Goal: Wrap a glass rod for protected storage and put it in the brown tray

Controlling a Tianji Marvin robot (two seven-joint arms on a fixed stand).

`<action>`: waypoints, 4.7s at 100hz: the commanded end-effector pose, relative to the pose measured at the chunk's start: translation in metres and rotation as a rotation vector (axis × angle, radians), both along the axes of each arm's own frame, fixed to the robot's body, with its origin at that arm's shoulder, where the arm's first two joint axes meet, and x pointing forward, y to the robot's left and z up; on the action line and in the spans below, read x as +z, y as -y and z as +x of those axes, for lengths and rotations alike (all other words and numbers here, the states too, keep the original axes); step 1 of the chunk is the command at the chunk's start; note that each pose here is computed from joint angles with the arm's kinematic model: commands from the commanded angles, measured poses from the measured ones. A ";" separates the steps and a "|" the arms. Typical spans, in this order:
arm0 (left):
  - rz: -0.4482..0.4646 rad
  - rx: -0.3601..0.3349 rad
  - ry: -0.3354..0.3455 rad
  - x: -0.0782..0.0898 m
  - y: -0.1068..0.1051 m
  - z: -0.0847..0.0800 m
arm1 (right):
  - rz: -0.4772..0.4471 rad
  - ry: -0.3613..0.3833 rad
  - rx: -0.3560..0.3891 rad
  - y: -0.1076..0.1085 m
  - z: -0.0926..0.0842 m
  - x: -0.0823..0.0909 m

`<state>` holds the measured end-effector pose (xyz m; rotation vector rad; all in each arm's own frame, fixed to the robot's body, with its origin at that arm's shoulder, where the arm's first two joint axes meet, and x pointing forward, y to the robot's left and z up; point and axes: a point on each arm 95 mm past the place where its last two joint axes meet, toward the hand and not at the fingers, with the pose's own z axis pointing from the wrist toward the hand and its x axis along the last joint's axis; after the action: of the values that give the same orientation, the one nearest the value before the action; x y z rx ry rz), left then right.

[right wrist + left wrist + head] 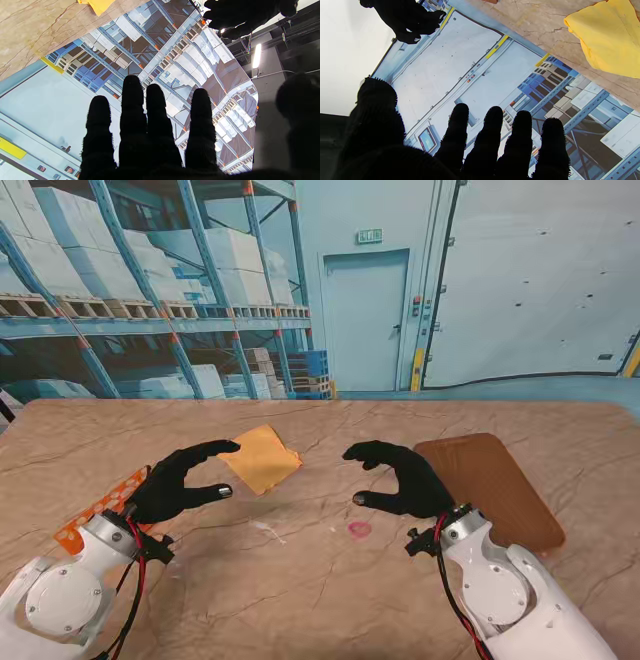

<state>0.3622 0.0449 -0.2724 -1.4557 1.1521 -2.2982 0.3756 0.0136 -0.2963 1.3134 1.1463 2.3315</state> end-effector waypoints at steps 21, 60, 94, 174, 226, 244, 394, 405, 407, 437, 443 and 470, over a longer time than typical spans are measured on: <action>0.005 -0.015 -0.021 -0.001 0.004 -0.002 | 0.038 0.018 -0.016 0.001 -0.008 0.003; 0.026 -0.007 -0.017 0.000 0.008 -0.001 | 0.074 -0.021 0.001 -0.003 -0.004 0.003; 0.073 -0.008 -0.093 -0.004 0.023 0.009 | 0.058 -0.020 0.001 -0.002 -0.003 0.001; 0.530 0.129 -0.061 -0.011 0.080 0.067 | 0.046 -0.026 -0.032 0.001 -0.001 -0.002; 0.920 0.201 0.006 -0.041 0.112 0.113 | 0.079 -0.032 -0.074 0.011 -0.001 -0.006; 1.007 0.197 -0.024 -0.052 0.115 0.125 | 0.087 -0.026 -0.093 0.015 0.000 -0.007; 1.284 0.119 0.032 -0.117 0.131 0.151 | 0.107 -0.025 -0.109 0.018 0.000 -0.007; 1.284 0.118 0.024 -0.120 0.133 0.152 | 0.108 -0.027 -0.108 0.017 0.000 -0.008; 1.283 0.119 0.022 -0.120 0.134 0.152 | 0.108 -0.027 -0.108 0.017 0.000 -0.008; 1.274 0.123 0.019 -0.122 0.139 0.153 | 0.113 -0.021 -0.111 0.018 0.000 -0.007; 1.273 0.124 0.016 -0.122 0.140 0.153 | 0.113 -0.021 -0.111 0.018 0.000 -0.007; 1.254 0.130 0.009 -0.124 0.143 0.153 | 0.117 -0.012 -0.117 0.019 -0.001 -0.006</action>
<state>0.5271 -0.0971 -0.3778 -0.8787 1.8200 -1.0037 0.3766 -0.0084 -0.3033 1.3999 0.9292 2.3279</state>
